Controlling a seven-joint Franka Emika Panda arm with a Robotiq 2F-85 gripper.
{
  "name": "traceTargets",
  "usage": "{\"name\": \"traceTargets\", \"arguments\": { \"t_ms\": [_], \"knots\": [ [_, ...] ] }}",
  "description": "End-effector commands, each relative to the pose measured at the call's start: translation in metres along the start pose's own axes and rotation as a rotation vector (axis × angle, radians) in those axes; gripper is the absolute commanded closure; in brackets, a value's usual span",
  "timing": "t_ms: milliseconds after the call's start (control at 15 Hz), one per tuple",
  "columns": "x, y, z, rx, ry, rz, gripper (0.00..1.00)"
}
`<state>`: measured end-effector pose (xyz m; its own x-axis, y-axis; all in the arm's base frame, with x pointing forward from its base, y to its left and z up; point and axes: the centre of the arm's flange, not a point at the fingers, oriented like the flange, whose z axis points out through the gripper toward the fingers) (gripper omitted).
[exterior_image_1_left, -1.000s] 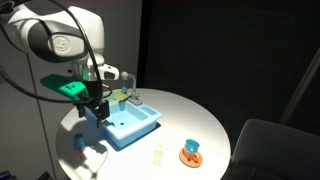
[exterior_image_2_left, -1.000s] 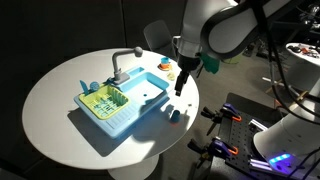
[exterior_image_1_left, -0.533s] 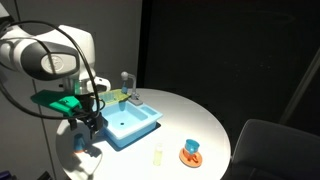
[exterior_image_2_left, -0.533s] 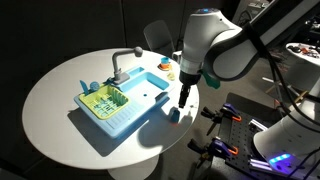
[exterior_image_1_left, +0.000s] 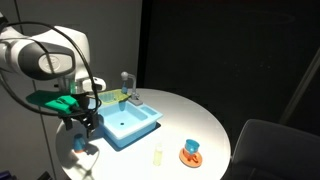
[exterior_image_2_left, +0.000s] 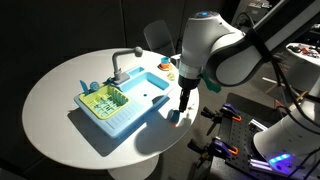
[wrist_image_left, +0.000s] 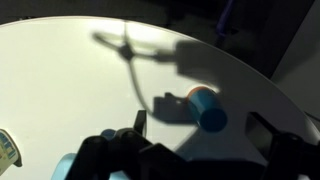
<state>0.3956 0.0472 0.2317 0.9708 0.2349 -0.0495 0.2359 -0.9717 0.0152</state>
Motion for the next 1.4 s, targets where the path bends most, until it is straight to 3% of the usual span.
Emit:
{"name": "traceTargets", "arguments": {
  "t_ms": [0,600,1333],
  "knots": [
    [0.002,-0.014,0.006,-0.013,-0.004,-0.028,0.00],
    [0.004,-0.016,0.037,-0.012,-0.043,-0.055,0.00],
    [0.020,-0.011,0.055,-0.027,0.024,-0.109,0.00]
  ]
}}
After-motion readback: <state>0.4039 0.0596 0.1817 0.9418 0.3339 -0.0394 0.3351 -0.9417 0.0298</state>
